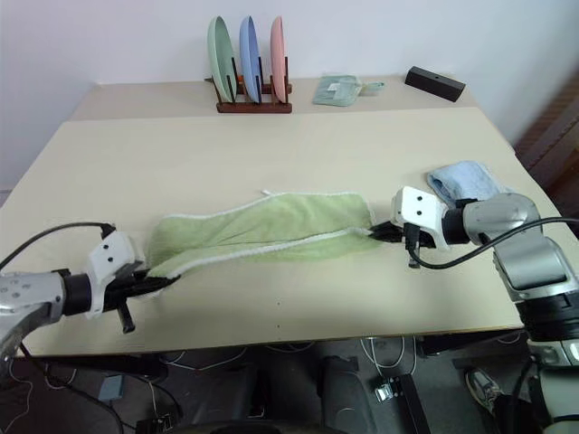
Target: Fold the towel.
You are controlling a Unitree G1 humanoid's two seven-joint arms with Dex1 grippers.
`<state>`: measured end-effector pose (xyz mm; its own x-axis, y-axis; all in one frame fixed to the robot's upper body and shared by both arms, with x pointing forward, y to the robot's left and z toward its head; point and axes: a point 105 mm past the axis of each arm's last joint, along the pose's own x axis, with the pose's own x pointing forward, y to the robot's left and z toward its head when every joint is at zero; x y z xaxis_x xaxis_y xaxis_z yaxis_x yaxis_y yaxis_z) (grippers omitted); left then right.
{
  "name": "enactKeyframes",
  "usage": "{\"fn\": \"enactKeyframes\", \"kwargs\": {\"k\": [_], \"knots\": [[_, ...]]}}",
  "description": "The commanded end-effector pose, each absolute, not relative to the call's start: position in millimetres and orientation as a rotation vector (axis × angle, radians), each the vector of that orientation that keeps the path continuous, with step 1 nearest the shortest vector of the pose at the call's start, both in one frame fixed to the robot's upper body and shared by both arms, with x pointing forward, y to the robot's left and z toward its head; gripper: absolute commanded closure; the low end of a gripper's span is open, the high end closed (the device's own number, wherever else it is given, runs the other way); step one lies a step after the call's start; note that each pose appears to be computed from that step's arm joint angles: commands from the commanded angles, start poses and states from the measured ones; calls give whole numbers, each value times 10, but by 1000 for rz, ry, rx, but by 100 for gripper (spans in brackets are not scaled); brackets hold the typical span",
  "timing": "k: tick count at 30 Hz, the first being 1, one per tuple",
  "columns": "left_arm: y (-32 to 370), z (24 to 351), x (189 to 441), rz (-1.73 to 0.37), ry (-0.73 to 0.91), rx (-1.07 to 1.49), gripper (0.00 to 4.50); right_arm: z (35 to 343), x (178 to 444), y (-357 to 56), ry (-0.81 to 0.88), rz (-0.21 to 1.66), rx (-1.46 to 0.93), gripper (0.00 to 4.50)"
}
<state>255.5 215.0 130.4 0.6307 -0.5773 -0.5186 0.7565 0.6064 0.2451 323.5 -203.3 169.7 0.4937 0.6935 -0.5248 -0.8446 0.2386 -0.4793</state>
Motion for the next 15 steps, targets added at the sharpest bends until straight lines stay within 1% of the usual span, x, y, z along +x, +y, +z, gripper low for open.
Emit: {"fn": "enactKeyframes", "kwargs": {"k": [1,2,3,4,6,7,8,9,10,11,13,15], "knots": [[2177,1488,2892,-718,284,572,448,2050,3541,-2089,60,906,-904,450],[2219,1695,3201,-620,181,601,448,2276,3742,-2104,-23,801,-954,450],[2233,1854,3406,-556,114,616,448,2439,3869,-2106,-80,733,-986,450],[2291,2111,3690,-436,24,625,448,2685,4044,-2123,-154,612,-1020,450],[2363,2461,4003,-292,-80,616,448,2997,4223,-2134,-246,471,-1052,450],[2393,2755,4131,-223,-171,607,448,3229,4279,-2119,-319,390,-1070,450],[2386,3073,4195,-185,-269,601,448,3463,4288,-2081,-394,340,-1070,450],[2366,3310,4211,-177,-339,591,448,3644,4272,-2035,-458,316,-1075,450],[2349,3424,4204,-192,-372,586,448,3751,4251,-2001,-500,309,-1081,450],[2332,3437,4190,-229,-372,590,448,3795,4229,-1972,-523,324,-1082,450],[2320,3349,4129,-308,-352,613,448,3796,4187,-1926,-547,371,-1093,450],[2353,3170,4013,-385,-305,619,448,3707,4134,-1885,-545,450,-1082,450]]}}
